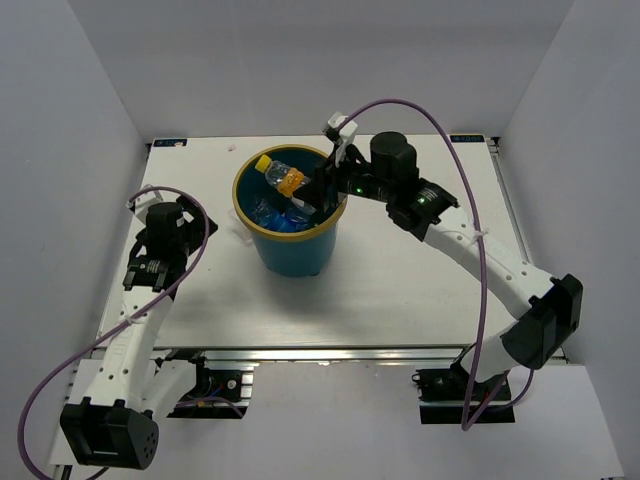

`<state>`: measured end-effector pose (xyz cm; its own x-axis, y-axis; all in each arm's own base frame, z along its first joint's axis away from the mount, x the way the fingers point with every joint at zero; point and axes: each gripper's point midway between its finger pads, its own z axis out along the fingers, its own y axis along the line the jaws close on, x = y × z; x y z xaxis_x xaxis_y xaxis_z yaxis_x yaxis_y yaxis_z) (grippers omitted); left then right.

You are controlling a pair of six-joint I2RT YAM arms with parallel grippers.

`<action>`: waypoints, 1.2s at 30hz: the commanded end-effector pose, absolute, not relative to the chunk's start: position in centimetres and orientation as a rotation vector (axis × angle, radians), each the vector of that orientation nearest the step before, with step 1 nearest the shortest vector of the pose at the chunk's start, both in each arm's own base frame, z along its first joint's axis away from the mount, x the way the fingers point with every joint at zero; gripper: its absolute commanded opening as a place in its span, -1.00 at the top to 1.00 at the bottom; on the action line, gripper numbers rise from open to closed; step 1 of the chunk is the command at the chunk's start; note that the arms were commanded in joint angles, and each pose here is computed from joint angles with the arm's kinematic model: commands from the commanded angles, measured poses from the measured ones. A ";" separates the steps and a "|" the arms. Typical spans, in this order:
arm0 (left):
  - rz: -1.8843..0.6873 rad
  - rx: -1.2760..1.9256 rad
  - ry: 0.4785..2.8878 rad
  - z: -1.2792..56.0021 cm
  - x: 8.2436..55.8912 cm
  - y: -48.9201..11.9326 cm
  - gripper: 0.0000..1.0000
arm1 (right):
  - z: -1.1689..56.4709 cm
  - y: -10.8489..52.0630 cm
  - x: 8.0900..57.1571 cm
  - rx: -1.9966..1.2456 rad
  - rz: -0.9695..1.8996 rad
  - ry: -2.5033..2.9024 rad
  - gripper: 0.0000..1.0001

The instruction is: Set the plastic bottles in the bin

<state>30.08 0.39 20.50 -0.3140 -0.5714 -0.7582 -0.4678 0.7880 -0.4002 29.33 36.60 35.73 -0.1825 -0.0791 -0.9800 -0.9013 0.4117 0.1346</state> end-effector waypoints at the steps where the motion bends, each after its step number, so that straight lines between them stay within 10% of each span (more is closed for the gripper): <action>1: -0.180 -0.776 1.929 21.8 30.9 -0.1 -0.96 | 38.6 37.0 30.0 -0.875 0.901 1.514 0.93; 9: -0.224 -0.767 1.934 21.7 32.4 -0.8 -0.97 | 36.0 36.5 30.1 -0.852 0.851 1.619 -0.74; 19: -0.234 -0.389 1.954 26.0 42.1 -3.2 -0.96 | 37.4 32.4 29.5 -0.708 0.803 1.682 -0.79; 29: -0.537 0.390 2.092 20.5 47.9 -11.3 -0.96 | 36.7 26.6 25.7 -0.631 0.755 1.713 -0.79; 36: -0.646 0.386 2.207 15.3 48.9 -13.2 -0.96 | 36.6 23.6 24.8 -0.542 0.687 1.728 -0.79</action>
